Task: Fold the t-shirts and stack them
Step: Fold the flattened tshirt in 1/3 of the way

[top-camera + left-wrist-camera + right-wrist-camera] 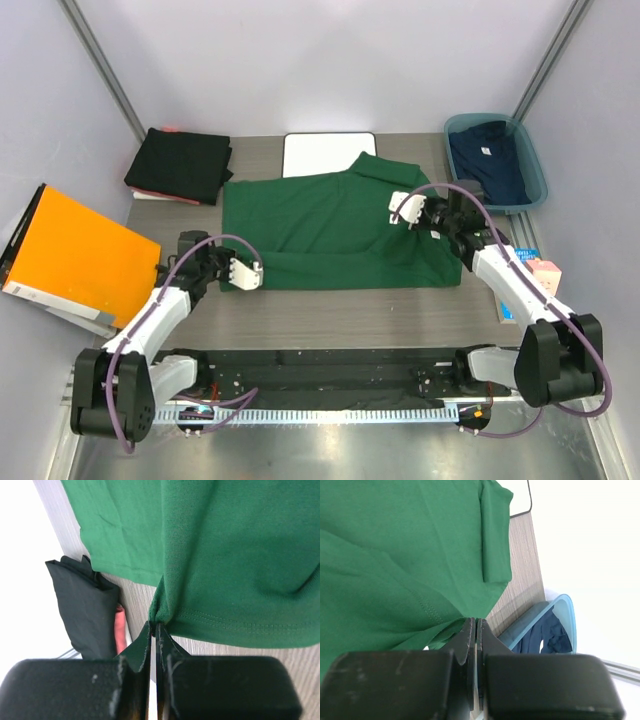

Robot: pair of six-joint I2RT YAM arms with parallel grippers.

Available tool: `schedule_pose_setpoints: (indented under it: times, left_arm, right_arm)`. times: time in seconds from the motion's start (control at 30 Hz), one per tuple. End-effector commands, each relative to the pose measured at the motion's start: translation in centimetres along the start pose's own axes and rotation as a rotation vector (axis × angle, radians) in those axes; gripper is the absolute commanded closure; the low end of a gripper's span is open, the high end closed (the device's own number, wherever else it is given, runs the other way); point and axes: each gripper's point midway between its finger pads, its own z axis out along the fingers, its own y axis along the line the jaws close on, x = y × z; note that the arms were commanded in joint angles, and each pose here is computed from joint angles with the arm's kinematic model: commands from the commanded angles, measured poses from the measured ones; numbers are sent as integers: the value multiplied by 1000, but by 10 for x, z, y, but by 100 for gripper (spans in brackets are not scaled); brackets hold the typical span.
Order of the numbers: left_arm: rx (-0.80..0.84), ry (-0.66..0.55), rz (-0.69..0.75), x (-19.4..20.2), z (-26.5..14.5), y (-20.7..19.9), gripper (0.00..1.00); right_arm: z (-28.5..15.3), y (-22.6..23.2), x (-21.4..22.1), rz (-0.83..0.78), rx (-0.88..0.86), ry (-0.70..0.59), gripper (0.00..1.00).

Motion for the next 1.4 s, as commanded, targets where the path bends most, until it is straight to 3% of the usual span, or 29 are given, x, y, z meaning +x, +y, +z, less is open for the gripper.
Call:
schedule_pose_setpoints:
  times: [0.0,0.47,0.5,0.53,0.57,0.6,0.63,0.67,0.7,0.8,0.9,0.93,1.0,1.07,1.13,1.2,1.37]
  left_arm:
    - [-105,-1,18,4,0,40,100]
    - [-126,10,6,14,18,53,100]
    - [-120,15,9,15,19,51,100]
    - [-109,24,12,17,22,49,99]
    - [-108,35,20,20,22,49,92]
    - [-103,65,18,25,22,48,60]
    - [-102,80,10,28,23,48,45]
    - [-124,99,-10,32,22,52,22]
    - [-134,118,-20,35,21,54,0]
    - [-172,168,-53,43,11,62,0]
    - [-197,114,-56,32,-9,67,0]
    - [-184,82,-41,26,-14,67,0]
    - [-110,-43,-25,0,-27,46,0]
    - [42,-141,53,-21,-30,1,0]
    - [139,-191,140,-33,-35,-38,0]
    - [191,-226,180,-40,-32,-68,0]
    - [228,-252,221,-44,-29,-85,0]
  right_arm:
    - [5,-49,-17,-34,143,-51,99]
    - [31,-73,-13,-41,201,-54,99]
    - [33,-72,-11,-43,202,-49,96]
    - [34,-71,-8,-42,201,-39,75]
    - [35,-70,-5,-37,202,-23,59]
    - [34,-70,-2,-28,205,-10,44]
    - [32,-68,1,-17,197,7,18]
    - [28,-69,2,-2,197,20,6]
    - [25,-70,4,13,201,43,1]
    - [8,-52,3,70,134,54,0]
    - [-20,-21,-8,52,19,30,1]
    - [-27,13,-5,62,-110,38,3]
    - [-39,44,0,19,-212,47,6]
    - [-53,77,5,7,-321,53,16]
    - [-62,111,12,10,-410,59,27]
    - [-63,133,19,8,-455,56,32]
    - [-55,150,30,20,-509,75,39]
